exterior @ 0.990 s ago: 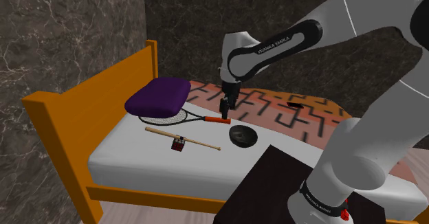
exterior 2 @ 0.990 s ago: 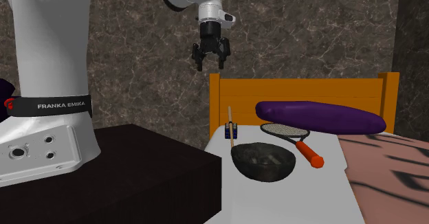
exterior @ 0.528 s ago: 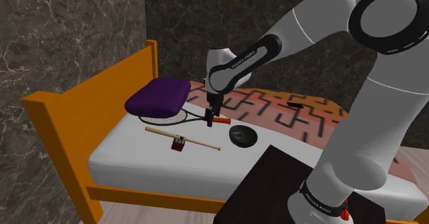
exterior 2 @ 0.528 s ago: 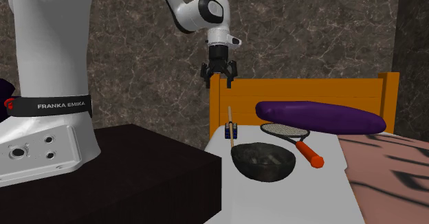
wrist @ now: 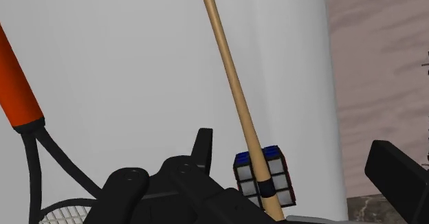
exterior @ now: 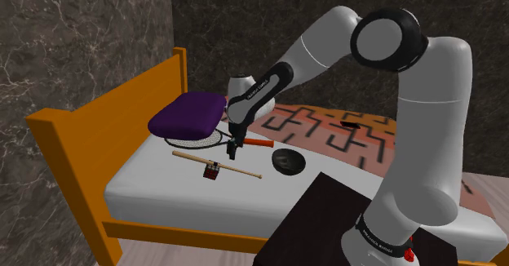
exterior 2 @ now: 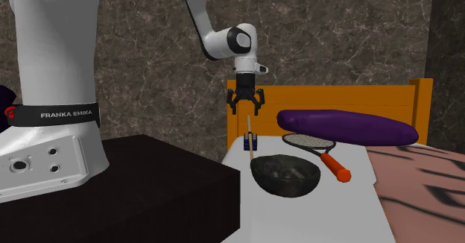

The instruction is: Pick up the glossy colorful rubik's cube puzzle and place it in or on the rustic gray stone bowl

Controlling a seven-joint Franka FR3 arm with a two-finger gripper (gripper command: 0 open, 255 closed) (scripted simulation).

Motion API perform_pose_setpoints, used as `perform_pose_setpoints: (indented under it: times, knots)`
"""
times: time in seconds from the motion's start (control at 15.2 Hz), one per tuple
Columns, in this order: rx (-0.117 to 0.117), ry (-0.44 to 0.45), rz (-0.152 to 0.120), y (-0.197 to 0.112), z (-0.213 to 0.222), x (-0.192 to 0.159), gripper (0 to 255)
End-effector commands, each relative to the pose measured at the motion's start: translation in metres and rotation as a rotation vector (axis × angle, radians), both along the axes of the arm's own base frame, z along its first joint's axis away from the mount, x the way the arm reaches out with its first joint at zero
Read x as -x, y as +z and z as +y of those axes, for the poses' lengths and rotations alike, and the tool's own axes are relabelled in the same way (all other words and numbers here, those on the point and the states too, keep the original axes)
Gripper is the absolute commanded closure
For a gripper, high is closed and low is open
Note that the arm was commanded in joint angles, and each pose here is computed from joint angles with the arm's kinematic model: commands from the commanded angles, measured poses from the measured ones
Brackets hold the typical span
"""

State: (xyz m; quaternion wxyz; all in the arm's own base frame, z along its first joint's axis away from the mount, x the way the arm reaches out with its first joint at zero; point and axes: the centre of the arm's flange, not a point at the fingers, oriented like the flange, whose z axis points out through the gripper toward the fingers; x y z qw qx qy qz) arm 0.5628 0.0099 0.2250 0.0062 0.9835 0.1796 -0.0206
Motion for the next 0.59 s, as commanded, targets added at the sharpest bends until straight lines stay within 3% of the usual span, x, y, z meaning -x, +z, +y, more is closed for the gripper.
perform_pose_setpoints:
  times: [0.0,0.4,0.53]
  knots:
    - [-0.007,0.022,-0.005,-0.021,0.006,-0.016,0]
    - [-0.028,0.084,-0.017,-0.078,0.025,-0.065,0]
    - [-0.028,0.085,-0.018,-0.083,0.025,-0.065,0]
